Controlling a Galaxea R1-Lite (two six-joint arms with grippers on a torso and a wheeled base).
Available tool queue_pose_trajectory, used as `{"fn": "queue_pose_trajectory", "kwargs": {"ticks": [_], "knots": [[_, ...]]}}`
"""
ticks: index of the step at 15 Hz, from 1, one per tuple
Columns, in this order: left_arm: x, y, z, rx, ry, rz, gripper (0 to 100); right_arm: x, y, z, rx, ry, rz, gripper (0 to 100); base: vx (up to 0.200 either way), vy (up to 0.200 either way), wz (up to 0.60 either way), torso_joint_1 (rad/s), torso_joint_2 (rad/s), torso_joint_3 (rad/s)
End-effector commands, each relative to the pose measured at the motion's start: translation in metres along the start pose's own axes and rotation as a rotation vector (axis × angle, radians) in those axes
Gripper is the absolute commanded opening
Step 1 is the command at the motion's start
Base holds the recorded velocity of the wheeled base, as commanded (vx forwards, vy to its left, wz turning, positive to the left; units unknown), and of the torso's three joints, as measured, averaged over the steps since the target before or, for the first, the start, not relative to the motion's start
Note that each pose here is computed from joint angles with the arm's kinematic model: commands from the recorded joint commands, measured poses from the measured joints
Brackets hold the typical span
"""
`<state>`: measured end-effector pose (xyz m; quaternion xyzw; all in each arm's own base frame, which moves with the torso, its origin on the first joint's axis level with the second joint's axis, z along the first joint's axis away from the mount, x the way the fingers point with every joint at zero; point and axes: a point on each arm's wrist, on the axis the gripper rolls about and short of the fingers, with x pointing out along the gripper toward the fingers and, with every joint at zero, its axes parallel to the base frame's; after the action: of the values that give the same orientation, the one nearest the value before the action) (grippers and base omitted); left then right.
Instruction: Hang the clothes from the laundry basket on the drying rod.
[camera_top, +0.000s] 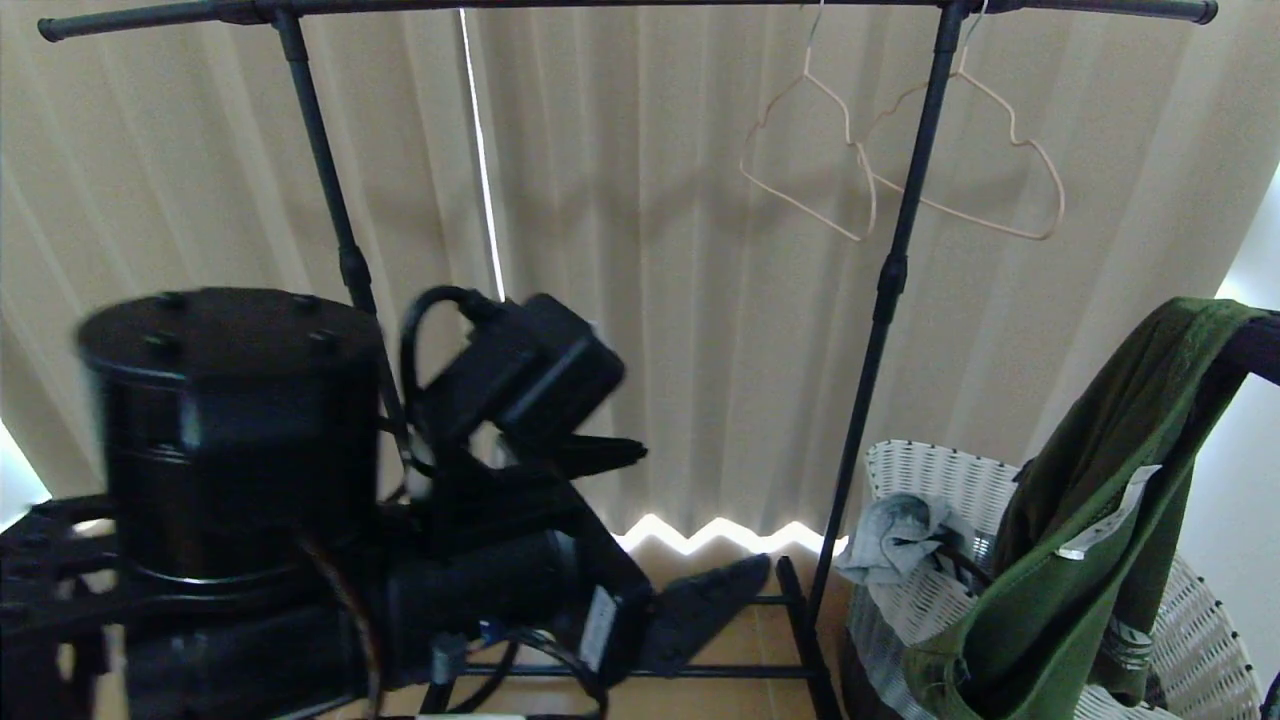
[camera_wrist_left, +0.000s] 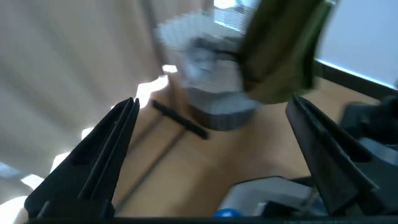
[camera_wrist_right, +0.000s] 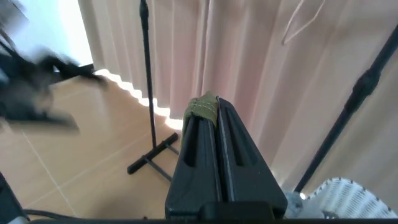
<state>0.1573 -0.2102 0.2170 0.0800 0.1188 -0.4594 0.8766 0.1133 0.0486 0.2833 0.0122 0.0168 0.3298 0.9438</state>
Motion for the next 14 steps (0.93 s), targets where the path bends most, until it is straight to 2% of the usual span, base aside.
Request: {"fn": "queue_pose_trajectory", "kwargs": {"ticks": [1, 2, 3, 7, 10, 14], "knots": [[0.060, -0.029, -0.019, -0.008, 0.085, -0.059, 100, 0.000, 0.000, 0.002, -0.003, -0.007, 0.007, 0, 0.000, 0.000, 0.00, 0.000, 0.00, 0.000], [0.086, -0.044, -0.019, -0.018, 0.093, -0.096, 100, 0.001, 0.002, 0.006, -0.007, -0.020, 0.037, 0, 0.000, 0.000, 0.00, 0.000, 0.00, 0.000], [0.097, -0.051, -0.018, -0.023, 0.090, -0.108, 100, 0.001, 0.004, 0.008, -0.010, -0.026, 0.055, 0, 0.000, 0.000, 0.00, 0.000, 0.00, 0.000], [0.122, -0.067, -0.013, -0.030, 0.070, -0.142, 100, 0.000, 0.005, 0.008, -0.010, -0.026, 0.061, 0, 0.000, 0.000, 0.00, 0.000, 0.00, 0.000], [0.150, -0.067, -0.020, -0.044, 0.081, -0.123, 100, 0.000, 0.005, 0.007, -0.010, -0.025, 0.061, 0, 0.000, 0.000, 0.00, 0.000, 0.00, 0.000], [0.156, -0.059, -0.032, -0.042, 0.118, -0.030, 100, -0.002, 0.006, 0.008, -0.010, -0.026, 0.061, 0, 0.000, 0.000, 0.00, 0.000, 0.00, 0.000]]}}
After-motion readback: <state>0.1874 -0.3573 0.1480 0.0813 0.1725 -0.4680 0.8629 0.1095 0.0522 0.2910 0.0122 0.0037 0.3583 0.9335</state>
